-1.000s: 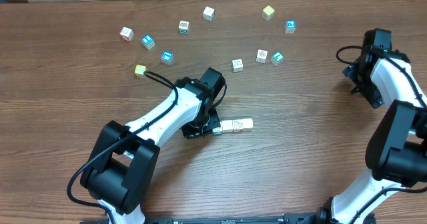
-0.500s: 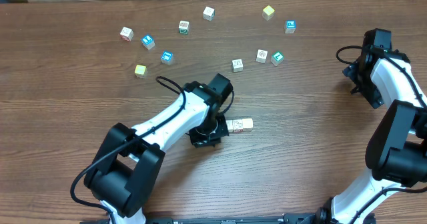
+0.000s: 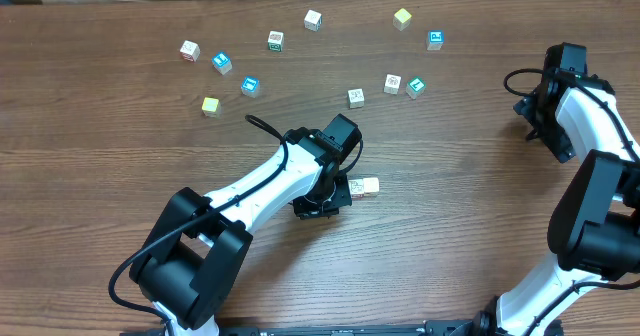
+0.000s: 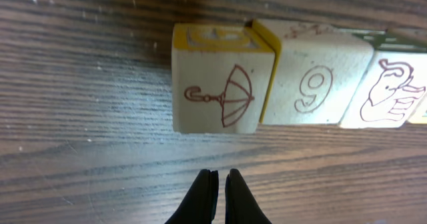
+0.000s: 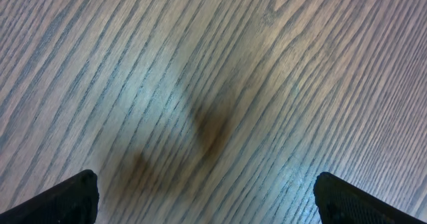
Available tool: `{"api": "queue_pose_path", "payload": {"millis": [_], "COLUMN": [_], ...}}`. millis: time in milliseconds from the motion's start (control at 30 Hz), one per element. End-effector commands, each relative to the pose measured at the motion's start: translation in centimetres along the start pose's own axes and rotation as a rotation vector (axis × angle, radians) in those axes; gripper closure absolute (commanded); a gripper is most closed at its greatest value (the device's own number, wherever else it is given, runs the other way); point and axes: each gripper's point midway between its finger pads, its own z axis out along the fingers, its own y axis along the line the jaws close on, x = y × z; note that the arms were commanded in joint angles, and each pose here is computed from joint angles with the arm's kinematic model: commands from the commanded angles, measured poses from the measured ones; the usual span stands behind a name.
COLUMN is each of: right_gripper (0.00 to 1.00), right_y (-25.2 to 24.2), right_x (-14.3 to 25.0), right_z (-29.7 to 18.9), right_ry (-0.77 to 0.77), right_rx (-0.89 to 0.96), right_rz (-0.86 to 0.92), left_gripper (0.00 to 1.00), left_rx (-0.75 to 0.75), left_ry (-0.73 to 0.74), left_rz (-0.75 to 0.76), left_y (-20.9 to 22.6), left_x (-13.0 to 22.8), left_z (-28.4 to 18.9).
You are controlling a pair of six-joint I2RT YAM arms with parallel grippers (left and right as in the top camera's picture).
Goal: Form a horizontal line
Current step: 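Raise the left gripper and hover beside the row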
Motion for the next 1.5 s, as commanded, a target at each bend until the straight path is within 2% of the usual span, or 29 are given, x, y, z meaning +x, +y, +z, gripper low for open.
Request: {"api": "queue_pose_path", "payload": {"millis": [0, 1467], "right_gripper": [0.00, 0.00], "right_y": [0.3, 0.3], "right_x": [-0.5, -0.5], "right_z": [0.1, 0.1], "right_ry": [-0.013, -0.013], "right_rx": [0.002, 0.002], "right_rz": [0.002, 0.002], "left_gripper": [0.96, 0.96], "left_rx": [-0.026, -0.005], "left_ry": [-0.024, -0.091], "left_rz": [0.025, 0.035], "left_y": [0.4, -0.4], "left_x": [-0.3, -1.7], "left_z": [0.2, 0.2]}}
